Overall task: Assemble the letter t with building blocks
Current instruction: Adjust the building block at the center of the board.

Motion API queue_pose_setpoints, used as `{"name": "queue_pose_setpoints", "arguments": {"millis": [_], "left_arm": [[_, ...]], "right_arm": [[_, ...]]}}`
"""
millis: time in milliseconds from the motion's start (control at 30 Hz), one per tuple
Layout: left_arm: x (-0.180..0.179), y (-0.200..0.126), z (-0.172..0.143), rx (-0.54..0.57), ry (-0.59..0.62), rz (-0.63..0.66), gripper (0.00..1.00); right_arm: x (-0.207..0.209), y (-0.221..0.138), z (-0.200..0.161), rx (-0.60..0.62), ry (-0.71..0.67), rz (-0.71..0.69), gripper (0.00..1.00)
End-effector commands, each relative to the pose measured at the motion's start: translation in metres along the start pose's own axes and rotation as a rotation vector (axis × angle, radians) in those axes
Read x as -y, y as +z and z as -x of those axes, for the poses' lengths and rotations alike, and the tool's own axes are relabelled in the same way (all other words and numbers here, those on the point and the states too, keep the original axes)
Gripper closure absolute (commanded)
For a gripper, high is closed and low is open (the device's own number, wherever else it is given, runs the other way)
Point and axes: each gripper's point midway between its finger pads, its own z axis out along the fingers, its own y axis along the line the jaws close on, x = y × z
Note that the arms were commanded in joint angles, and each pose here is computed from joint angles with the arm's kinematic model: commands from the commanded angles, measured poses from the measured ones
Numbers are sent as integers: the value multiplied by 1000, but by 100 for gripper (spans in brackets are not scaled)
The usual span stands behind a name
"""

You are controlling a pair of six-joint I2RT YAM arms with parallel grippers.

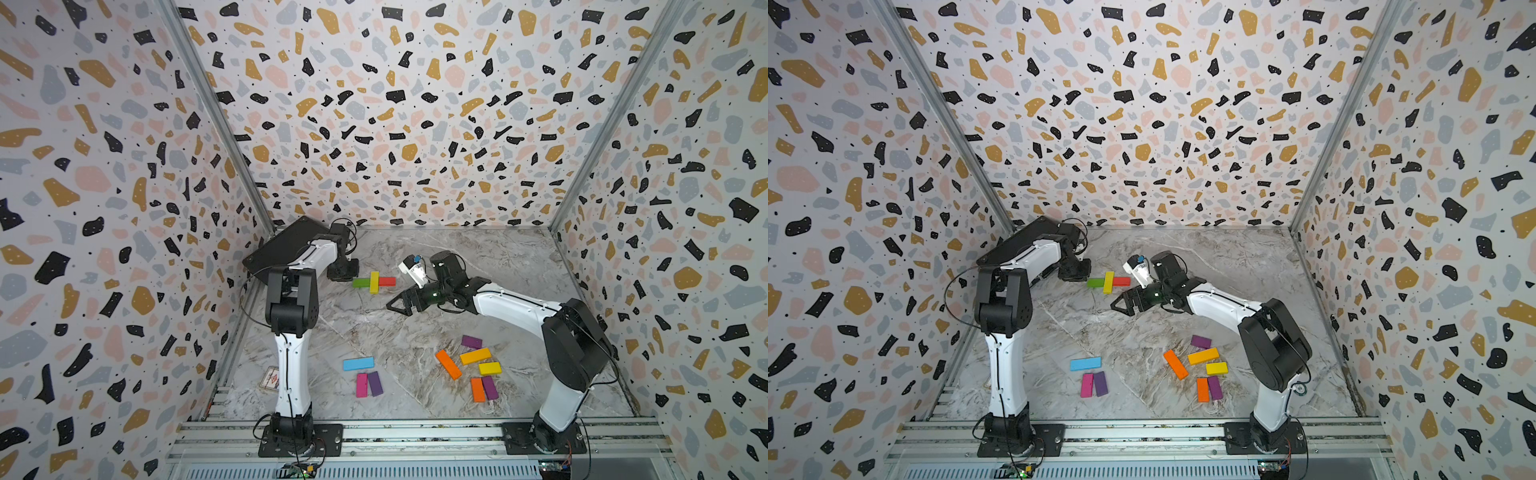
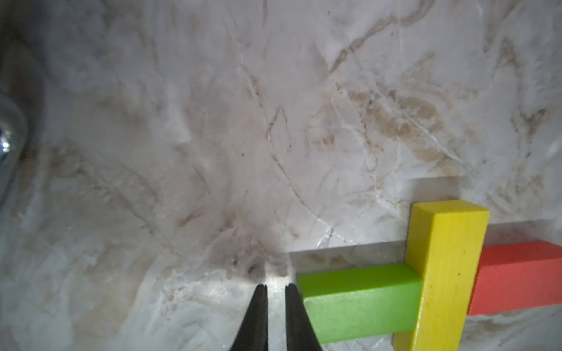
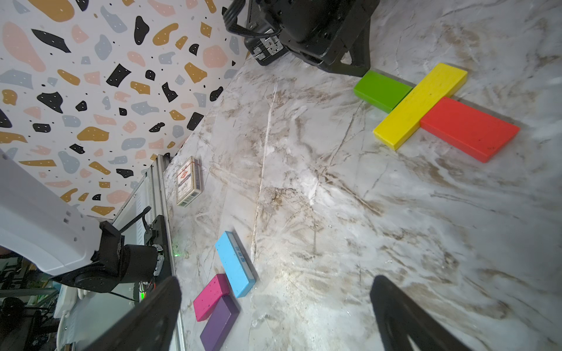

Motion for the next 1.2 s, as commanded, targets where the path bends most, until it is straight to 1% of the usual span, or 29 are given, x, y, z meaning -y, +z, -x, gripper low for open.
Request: {"name": "queue_pose_setpoints", "arguments": {"millis": [0, 567, 667, 767, 867, 933, 1067, 1167], "left_arm": [[4, 1, 3, -5, 12, -14, 86], [2, -2, 5, -4, 17, 3, 86], [-3, -9, 7, 9, 19, 32, 86], [-9, -31, 10, 50, 20, 80, 86], [-17, -63, 6, 90, 8, 136, 76], [-17, -82, -3, 106, -2, 142, 65], [-5, -112, -44, 87, -22, 77, 35], [10, -121, -84, 45, -17, 31, 20]], "right_arm": [[-3, -3, 4, 9, -9, 8, 0], [-2, -2, 3, 5, -11, 8, 0], [-3, -2, 3, 3, -12, 10, 0], [-4, -4, 4, 4, -16, 11, 0], [-6, -6, 5, 5, -25, 6, 0], [-7, -9, 5, 1, -33, -3, 0], [-12, -18, -5, -8, -34, -14, 0], [-16, -24, -16, -17, -33, -33, 0]]}}
